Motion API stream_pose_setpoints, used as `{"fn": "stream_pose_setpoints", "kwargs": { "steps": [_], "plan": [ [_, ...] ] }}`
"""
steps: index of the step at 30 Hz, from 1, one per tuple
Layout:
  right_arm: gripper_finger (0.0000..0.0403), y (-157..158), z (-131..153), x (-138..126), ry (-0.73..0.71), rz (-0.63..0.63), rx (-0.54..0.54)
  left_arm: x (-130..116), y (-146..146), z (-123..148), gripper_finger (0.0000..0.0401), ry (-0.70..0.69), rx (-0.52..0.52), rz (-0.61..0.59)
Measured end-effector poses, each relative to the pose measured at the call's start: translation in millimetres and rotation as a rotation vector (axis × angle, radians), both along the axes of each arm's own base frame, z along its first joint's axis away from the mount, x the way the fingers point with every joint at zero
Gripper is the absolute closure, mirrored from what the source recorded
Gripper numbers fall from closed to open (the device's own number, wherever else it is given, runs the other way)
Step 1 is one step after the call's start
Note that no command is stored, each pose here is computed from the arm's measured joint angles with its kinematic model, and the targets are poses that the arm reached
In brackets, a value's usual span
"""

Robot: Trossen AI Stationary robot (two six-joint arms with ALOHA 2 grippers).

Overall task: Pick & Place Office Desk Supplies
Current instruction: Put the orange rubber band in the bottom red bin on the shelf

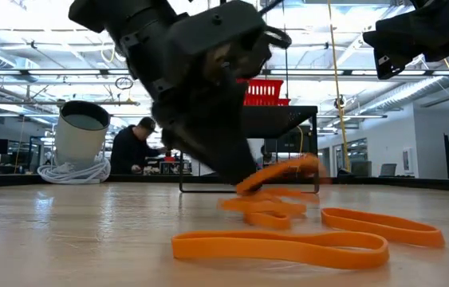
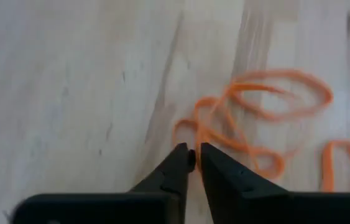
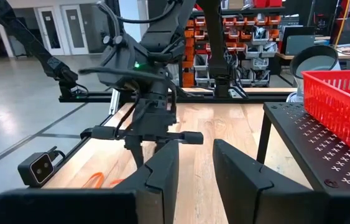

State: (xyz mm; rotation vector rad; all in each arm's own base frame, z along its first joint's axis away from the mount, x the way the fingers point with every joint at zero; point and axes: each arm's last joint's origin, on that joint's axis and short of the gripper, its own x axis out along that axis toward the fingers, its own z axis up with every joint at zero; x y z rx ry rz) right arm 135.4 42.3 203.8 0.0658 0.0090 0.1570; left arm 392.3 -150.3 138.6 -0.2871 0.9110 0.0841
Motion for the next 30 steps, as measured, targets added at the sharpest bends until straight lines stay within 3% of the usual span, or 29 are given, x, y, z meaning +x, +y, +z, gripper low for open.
{"fn": "stream_pose_setpoints", "kwargs": {
  "steps": [6, 16, 30],
  "plan": [
    [0.0314, 0.0, 0.0, 0.0, 0.0, 0.0, 0.0, 6.2, -0.6, 7.4, 0.0294, -0.104, 0.038, 0.008],
    [0.0314, 0.0, -0.2, 0.0, 0.002, 0.0, -0.001, 6.7, -0.1, 7.6, 0.0208, -0.107, 0.036, 0.013],
    [0.0314, 0.0, -0.1, 0.0, 0.0, 0.0, 0.0, 7.2, -0.2, -2.2, 0.0192, -0.078, 0.032, 0.03]
  ]
}}
